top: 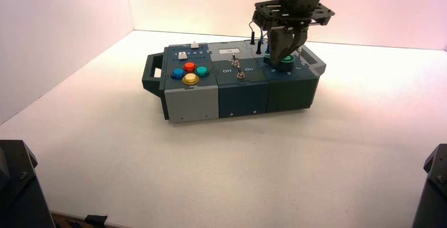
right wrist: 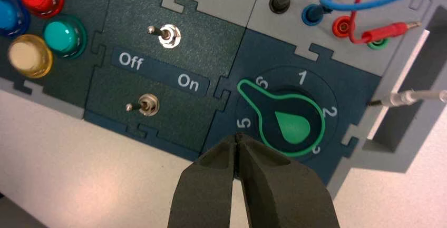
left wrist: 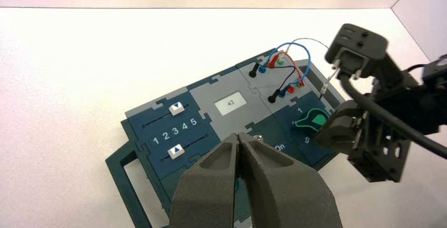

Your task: Turn the knob to position 1.

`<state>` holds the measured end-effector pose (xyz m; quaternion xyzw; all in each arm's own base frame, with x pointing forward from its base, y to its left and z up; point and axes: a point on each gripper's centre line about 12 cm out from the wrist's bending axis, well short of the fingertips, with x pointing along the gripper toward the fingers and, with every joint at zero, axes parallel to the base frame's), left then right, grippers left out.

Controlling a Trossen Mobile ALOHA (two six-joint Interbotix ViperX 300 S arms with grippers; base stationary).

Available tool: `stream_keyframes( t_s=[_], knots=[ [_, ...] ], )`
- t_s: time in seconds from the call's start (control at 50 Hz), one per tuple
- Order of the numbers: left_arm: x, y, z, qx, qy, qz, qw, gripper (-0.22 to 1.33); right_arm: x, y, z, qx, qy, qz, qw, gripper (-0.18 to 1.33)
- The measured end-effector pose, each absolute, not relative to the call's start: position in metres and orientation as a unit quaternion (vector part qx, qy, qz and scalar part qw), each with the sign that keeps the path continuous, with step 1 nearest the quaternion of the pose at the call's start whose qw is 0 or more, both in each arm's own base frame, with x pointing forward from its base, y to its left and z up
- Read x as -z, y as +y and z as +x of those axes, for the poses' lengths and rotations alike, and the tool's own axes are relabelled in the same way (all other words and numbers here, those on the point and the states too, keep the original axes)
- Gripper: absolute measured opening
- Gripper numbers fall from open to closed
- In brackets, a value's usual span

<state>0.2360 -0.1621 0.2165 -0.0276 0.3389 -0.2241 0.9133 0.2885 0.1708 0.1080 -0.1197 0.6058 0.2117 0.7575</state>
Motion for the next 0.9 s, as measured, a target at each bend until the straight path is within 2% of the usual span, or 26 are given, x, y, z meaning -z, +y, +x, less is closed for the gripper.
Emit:
stream_keyframes(
  t_s=[0.38,0.9],
  knots=[
    [-0.217,-0.161,0.237,0.222,0.338,-0.029,0.914,-0.14,-0.096,0.179,0.305,-0.211,0.606,-0.123,0.757,-0.14],
    [-0.219,-0.16,0.236,0.222,0.334,-0.031,0.915,-0.14,-0.101,0.183,0.317,-0.213,0.594,-0.129,0.765,-0.14]
  ],
)
